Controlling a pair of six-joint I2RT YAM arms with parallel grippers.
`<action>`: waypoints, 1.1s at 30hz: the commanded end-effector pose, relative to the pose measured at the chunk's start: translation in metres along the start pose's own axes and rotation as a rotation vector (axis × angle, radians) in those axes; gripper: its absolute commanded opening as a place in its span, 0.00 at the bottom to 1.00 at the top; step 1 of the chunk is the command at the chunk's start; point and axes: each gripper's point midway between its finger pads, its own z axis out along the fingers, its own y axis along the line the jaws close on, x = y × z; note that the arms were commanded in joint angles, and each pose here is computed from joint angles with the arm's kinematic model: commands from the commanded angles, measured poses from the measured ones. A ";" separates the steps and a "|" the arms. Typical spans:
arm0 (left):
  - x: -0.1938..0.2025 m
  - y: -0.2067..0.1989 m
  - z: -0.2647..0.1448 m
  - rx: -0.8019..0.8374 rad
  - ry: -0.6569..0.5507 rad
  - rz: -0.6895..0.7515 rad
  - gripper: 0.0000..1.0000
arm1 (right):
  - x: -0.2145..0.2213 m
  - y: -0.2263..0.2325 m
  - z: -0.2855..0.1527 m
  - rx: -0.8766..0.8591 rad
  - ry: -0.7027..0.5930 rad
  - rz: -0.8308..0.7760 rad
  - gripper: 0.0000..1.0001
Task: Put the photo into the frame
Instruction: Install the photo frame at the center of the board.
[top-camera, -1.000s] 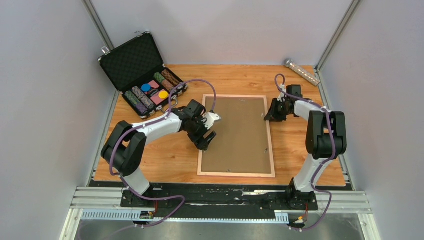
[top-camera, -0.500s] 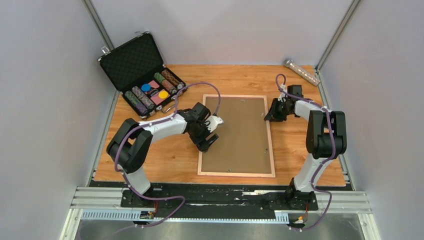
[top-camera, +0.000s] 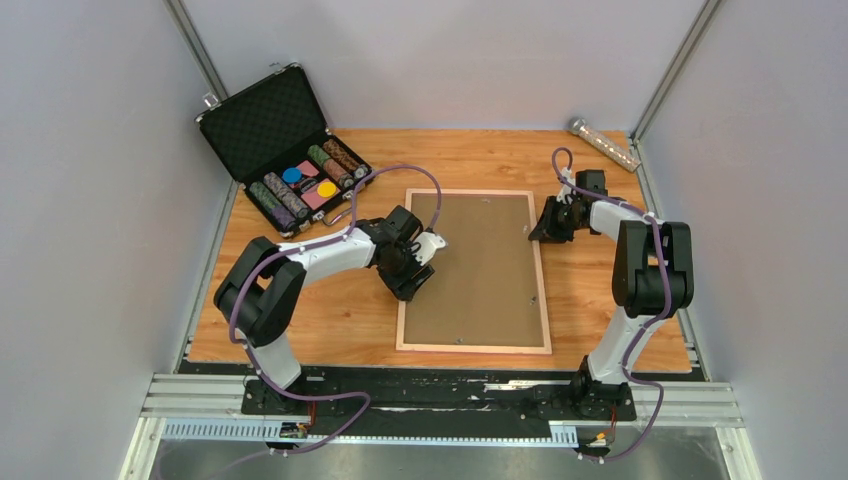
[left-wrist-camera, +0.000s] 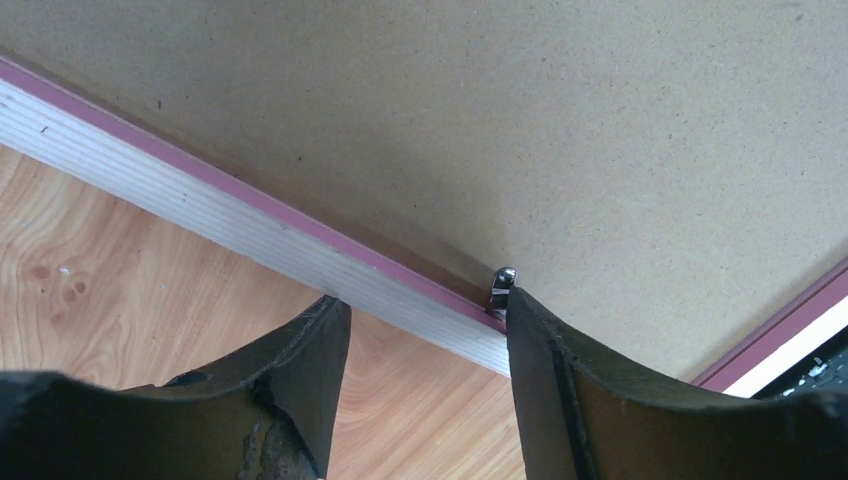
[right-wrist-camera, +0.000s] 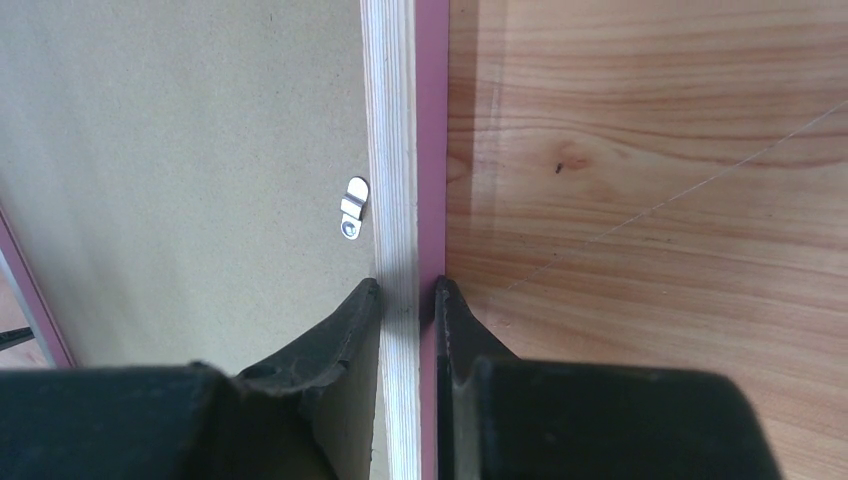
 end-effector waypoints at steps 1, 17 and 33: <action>-0.019 -0.008 -0.001 0.017 -0.064 0.060 0.62 | 0.008 -0.027 0.012 0.081 0.014 0.031 0.00; -0.028 -0.010 -0.010 0.021 -0.097 0.076 0.79 | 0.009 -0.026 0.012 0.072 0.018 0.024 0.00; -0.030 -0.002 -0.008 -0.019 -0.096 0.087 0.58 | 0.010 -0.025 0.013 0.058 0.023 0.024 0.00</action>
